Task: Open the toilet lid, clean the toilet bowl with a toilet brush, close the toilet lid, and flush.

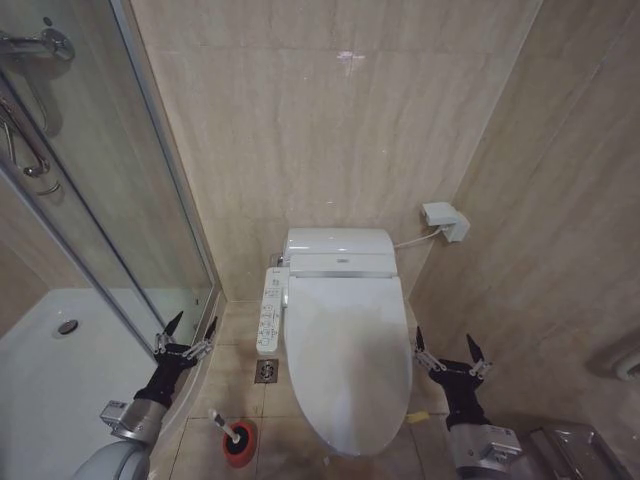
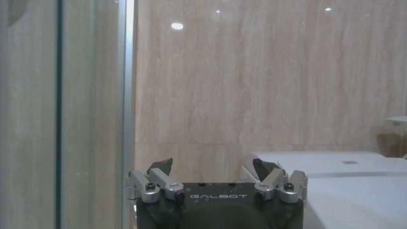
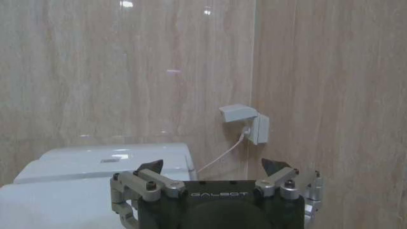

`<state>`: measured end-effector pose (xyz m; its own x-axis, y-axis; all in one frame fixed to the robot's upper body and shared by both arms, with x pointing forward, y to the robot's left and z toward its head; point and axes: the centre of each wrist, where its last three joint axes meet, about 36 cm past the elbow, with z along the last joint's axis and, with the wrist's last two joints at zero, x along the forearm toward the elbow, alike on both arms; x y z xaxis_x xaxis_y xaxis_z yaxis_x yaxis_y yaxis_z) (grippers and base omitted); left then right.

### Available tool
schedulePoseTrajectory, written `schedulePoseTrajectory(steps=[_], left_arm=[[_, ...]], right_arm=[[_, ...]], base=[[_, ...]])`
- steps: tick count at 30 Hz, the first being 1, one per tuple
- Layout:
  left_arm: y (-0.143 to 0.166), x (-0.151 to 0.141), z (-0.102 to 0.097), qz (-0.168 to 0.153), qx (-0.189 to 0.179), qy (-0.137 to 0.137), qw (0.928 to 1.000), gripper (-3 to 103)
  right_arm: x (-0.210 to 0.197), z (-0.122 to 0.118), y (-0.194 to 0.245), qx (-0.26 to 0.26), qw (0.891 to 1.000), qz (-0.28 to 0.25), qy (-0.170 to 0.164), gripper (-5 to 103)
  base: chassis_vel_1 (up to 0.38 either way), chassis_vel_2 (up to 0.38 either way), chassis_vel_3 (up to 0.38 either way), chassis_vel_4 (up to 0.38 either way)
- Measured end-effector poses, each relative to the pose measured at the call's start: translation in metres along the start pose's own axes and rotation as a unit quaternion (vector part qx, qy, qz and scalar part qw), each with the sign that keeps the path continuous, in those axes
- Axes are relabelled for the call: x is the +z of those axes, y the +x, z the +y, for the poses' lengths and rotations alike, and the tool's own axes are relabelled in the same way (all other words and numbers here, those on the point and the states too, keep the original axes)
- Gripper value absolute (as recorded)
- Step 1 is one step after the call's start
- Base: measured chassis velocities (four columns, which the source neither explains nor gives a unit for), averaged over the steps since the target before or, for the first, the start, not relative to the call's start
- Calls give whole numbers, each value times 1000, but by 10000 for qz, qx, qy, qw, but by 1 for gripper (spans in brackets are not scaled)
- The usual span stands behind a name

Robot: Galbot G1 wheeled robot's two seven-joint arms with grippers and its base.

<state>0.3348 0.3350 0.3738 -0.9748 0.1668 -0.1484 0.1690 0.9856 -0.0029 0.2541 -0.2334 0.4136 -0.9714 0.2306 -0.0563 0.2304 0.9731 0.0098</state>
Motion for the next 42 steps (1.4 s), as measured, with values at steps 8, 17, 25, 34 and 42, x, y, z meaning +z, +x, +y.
schedulePoseTrajectory(steps=[8, 17, 25, 34, 42], left_arm=[[4, -1, -4, 7, 164, 43, 9999, 84], [6, 1, -8, 9, 269, 67, 9996, 90], [8, -2, -11, 47, 182, 71, 9998, 92], [8, -5, -17, 40, 115, 68, 9999, 92], [10, -2, -25, 77, 37, 160, 9998, 92]], right_arm=[[0, 0, 0, 0, 10000, 0, 0, 100], [0, 0, 0, 0, 10000, 0, 0, 100], [0, 0, 0, 1, 10000, 0, -1, 100], [0, 0, 0, 0, 10000, 0, 0, 100], [0, 0, 0, 0, 10000, 0, 0, 100]], base=[[0, 0, 0, 0], [-70, -68, 78, 50], [-23, -11, 14, 13], [0, 0, 0, 0], [-19, 20, 21, -20]])
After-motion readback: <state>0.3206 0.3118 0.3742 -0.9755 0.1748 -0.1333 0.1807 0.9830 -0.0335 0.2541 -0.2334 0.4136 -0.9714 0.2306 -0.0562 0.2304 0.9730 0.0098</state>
